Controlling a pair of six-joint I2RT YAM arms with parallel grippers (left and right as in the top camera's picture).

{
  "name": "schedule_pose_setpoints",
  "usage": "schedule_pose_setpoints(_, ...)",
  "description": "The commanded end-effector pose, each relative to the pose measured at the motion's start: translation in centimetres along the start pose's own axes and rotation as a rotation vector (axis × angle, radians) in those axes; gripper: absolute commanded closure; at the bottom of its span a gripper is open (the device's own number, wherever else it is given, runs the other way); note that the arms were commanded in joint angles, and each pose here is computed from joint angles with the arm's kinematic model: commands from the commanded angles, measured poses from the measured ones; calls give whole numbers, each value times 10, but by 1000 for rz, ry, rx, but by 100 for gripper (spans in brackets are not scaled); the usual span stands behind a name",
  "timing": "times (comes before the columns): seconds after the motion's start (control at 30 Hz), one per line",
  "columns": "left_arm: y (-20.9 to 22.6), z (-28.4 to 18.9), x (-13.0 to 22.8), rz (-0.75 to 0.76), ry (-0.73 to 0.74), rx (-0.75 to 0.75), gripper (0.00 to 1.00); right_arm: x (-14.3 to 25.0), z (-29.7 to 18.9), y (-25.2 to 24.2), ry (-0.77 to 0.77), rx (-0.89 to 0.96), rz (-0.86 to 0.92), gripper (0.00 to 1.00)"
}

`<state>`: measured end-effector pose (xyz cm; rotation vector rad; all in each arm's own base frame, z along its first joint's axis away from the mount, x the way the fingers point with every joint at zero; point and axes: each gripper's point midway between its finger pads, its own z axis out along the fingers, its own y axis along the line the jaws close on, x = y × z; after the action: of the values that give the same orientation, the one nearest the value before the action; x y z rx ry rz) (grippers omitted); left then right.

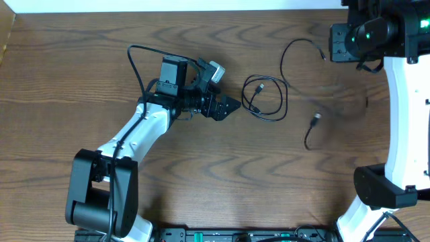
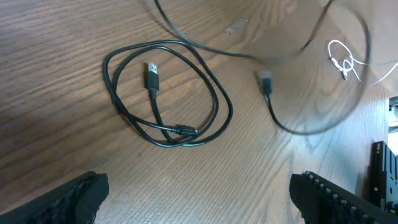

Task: Untangle cables

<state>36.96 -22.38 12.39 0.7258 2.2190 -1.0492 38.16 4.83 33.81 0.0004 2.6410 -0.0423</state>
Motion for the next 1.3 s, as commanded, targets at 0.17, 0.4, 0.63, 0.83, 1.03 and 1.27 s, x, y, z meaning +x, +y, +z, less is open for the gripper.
schedule_pose_setpoints(0.17,-5,-4,-4,3,-11,18,1,0,10,9,26,-41,-101,54)
schedule_pose_setpoints(0.4,-7,-4,-3,-1,-9,29,1,2,67,5,161,-23,-111,49)
schedule_pose_setpoints(0.63,-7,-4,1,-16,6,30,1,16,137,0,338,-65,-26,48)
schedule_pose_setpoints(0.83,-7,-4,1,-12,7,30,1,43,178,-2,483,-141,-91,48)
schedule_pose_setpoints(1.03,-7,-4,1,17,7,26,2,62,217,-14,527,-79,-143,48)
schedule_pose_setpoints(1.27,4,-4,7,3,30,-36,2,39,212,-36,312,149,-78,49)
